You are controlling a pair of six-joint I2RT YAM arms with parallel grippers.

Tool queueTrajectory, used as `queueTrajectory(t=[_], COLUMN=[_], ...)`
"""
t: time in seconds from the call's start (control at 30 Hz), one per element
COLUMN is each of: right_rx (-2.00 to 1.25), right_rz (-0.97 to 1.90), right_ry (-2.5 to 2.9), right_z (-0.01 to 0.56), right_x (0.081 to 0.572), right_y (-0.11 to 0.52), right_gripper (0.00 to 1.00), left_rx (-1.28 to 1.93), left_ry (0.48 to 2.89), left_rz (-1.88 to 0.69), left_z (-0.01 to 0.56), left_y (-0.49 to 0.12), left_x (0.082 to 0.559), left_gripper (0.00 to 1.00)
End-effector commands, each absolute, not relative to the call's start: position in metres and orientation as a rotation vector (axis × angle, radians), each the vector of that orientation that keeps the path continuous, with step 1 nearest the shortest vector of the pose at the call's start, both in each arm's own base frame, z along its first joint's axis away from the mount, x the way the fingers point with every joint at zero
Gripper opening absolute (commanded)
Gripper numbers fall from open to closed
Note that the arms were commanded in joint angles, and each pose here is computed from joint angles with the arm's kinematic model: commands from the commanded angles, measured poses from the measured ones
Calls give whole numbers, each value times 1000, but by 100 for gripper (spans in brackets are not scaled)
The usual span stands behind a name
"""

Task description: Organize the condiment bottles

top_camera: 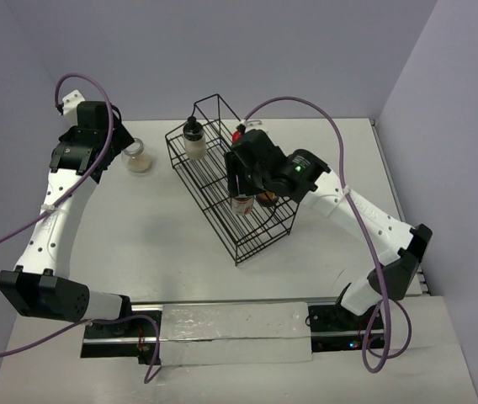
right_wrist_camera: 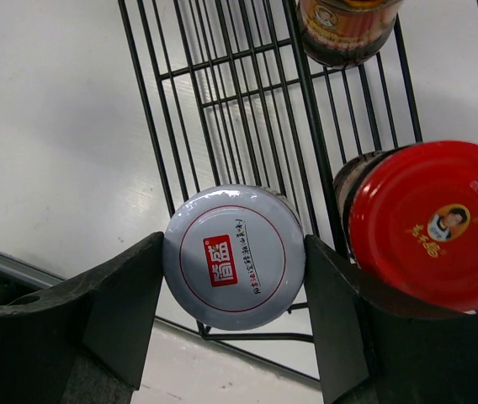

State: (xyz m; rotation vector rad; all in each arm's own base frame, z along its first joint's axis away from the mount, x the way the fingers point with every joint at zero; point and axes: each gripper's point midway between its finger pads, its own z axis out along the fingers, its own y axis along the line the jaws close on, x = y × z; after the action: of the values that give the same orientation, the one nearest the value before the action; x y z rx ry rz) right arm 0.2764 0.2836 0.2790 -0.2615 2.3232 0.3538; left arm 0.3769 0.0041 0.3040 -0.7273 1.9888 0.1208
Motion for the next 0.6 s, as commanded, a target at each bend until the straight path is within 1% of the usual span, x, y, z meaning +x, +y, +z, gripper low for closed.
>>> queueTrajectory(t=[0.0, 0.57], right_rx=[-169, -231], right_rz=[526, 518], right_ry=[2147, 2202], right_z=[331, 302], right_x=[278, 267], right_y=[291, 307], right_gripper=[9, 9], left_rx=[-742, -742], left_ry=[1953, 1962], left_rz=[71, 89], left_z=[311, 305], left_y=[2, 4], left_x=[383, 382], left_gripper=[90, 90])
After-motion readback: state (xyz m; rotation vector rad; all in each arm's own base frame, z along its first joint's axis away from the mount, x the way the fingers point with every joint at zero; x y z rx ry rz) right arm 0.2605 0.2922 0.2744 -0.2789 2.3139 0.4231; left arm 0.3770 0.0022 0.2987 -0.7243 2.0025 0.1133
